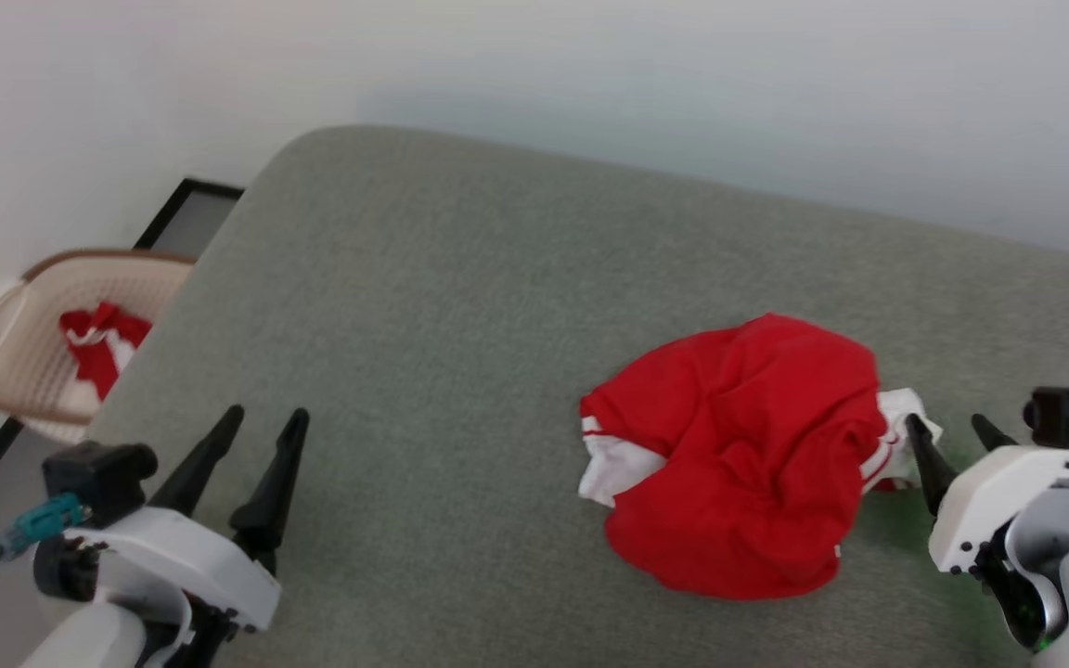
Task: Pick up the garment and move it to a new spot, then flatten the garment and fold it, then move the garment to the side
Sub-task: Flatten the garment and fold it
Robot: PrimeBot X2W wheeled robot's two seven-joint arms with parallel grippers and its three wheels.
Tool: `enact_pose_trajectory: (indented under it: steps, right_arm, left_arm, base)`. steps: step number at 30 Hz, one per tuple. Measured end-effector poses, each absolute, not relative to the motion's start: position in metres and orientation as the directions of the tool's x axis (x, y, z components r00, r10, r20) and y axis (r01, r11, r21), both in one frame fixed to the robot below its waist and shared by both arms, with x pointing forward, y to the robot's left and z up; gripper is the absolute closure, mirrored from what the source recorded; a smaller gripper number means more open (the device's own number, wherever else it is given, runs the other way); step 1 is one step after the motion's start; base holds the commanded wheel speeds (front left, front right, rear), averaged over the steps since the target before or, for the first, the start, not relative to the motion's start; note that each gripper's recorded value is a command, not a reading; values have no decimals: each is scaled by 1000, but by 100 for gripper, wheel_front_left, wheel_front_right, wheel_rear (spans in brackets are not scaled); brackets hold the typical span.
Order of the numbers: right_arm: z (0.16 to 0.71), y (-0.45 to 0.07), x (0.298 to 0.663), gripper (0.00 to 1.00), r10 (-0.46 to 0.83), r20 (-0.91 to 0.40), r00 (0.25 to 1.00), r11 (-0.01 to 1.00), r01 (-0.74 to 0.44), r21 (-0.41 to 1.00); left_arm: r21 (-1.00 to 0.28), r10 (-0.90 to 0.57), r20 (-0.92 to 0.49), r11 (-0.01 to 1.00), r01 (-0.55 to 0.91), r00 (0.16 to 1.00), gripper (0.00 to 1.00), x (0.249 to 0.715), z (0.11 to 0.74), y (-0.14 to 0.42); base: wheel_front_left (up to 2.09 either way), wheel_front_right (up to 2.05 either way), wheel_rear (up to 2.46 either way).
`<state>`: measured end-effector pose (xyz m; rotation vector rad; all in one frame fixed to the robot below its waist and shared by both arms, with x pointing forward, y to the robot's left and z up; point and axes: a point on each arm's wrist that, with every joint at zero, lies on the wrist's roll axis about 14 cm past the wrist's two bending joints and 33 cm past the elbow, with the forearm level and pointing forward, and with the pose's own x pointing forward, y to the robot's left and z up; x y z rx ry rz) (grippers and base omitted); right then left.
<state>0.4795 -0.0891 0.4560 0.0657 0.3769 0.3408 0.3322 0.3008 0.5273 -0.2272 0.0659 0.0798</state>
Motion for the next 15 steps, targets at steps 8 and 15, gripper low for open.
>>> enact_pose_trajectory:
  steps: [8,15]
  right_arm:
    - [404,-66,485,0,372,-547,750,924,-358,138]
    - [400,-54,492,100,394,-583,711,910,-388,143]
  left_arm:
    - [-227,83,-122,968,-109,989,0,336,511,303]
    - [-229,93,-141,965,-124,986,0,339,503,306]
  base:
    - [0,0,0]
    - [0,0,0]
